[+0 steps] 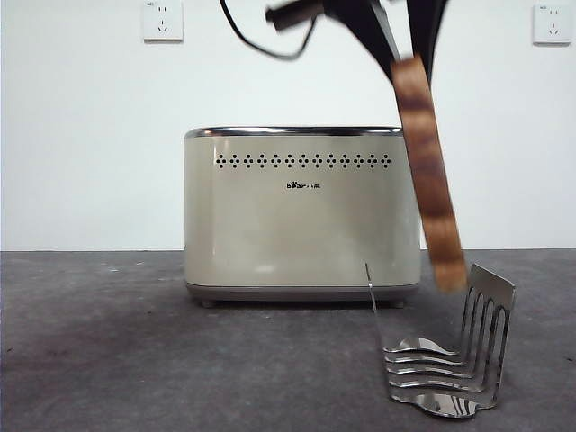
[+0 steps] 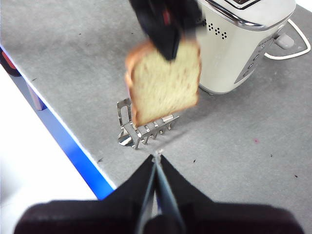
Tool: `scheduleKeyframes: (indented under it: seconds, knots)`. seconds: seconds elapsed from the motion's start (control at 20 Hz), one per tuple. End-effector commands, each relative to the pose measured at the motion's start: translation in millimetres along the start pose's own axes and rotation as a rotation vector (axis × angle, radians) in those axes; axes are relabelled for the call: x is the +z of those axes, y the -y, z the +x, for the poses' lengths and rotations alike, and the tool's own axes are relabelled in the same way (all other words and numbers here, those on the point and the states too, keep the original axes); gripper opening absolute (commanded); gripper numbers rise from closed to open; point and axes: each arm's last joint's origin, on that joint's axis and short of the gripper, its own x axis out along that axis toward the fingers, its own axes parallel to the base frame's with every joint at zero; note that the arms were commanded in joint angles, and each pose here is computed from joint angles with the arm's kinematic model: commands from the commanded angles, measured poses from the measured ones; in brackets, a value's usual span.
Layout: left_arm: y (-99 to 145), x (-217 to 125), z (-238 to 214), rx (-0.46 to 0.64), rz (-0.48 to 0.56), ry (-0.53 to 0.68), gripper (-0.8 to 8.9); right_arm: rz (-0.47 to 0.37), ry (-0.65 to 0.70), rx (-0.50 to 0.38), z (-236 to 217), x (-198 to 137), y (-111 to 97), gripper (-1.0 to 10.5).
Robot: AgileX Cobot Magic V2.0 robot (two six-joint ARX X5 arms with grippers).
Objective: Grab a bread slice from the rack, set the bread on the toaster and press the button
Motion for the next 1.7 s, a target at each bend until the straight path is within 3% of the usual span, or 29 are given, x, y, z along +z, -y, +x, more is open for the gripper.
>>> scheduleKeyframes:
  seconds: [0.05, 0.5, 0.6, 0.85, 0.95, 1.05, 1.3, 1.7]
  knots:
    - [-6.5, -1.2, -21.4, -0.020, 0.071, 0.043, -0.09, 0.005, 0.009, -0.003, -2.1, 0.2, -0.9, 0.0]
    - [-44.3, -23.7, -128.0, -0.043, 0.645, 0.303, -0.06, 0.070, 0.013, 0.008, -1.7, 0.8, -0.8, 0.0]
    - [-52.4, -30.4, -146.0, -0.014, 0.807, 0.356, -0.03, 0.092, 0.018, 0.020, -1.7, 1.0, -1.1, 0.0]
    - [-65.6, -39.2, -168.8, 0.139, 1.365, 0.419, -0.03, 0.098, 0.027, 0.039, -1.5, 1.4, -1.5, 0.0]
    - [-71.7, -36.0, -169.1, 0.207, 1.477, 0.406, -0.04, 0.131, 0.026, 0.040, -1.5, 1.4, -1.5, 0.0]
    - [-78.1, -29.7, -170.0, 0.243, 1.494, 0.426, -0.05, 0.152, 0.026, 0.040, -1.5, 1.4, -1.5, 0.0]
    - [-95.0, -7.0, -179.2, 0.337, 1.393, 0.585, -0.09, 0.175, 0.024, 0.041, -1.5, 1.3, -1.5, 0.0]
    - [-112.7, 9.2, -168.9, 0.253, 1.300, 0.598, -0.09, 0.191, 0.025, 0.041, -1.5, 1.4, -1.5, 0.0]
